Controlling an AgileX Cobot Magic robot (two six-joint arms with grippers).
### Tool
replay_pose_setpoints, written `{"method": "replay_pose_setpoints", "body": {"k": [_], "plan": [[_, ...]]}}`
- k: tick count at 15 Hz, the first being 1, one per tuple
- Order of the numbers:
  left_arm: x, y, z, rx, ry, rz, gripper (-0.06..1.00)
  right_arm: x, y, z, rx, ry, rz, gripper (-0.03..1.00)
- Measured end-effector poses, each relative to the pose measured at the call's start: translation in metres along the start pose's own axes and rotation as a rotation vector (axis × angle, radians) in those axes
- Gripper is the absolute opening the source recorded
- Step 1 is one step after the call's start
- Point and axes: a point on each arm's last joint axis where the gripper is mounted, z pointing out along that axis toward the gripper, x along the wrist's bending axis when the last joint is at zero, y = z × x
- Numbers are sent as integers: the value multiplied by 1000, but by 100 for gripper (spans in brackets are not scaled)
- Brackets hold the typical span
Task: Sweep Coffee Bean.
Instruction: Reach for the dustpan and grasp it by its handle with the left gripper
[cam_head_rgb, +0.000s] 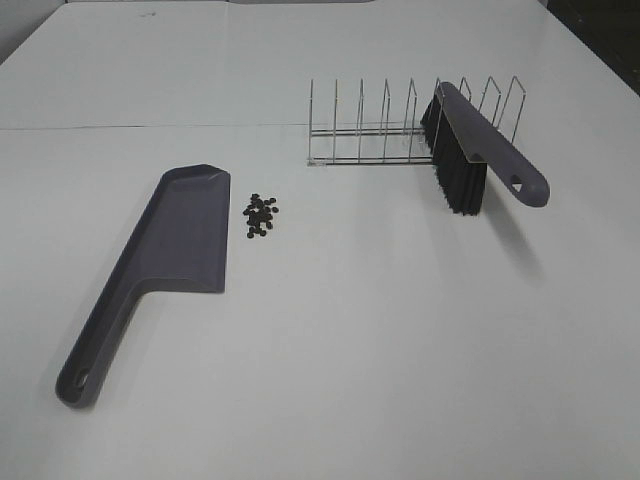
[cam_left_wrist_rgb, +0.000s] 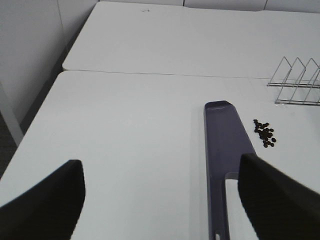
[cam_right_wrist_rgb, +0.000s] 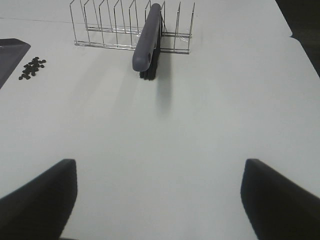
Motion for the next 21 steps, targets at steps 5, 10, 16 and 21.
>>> {"method": "replay_pose_setpoints", "body": {"k": [5,10,16,21], "plan": [[-17,54,116,319,-38,57,75,0,0,0,0,0,0,78],[-34,53,234,690,-134,-12,74,0,0,0,0,0,0,78],[-71,-7,288,969,-157,65,74,0,0,0,0,0,0,78],[-92,-54,311,1106,-134,110,74,0,0,0,0,0,0,78]]}}
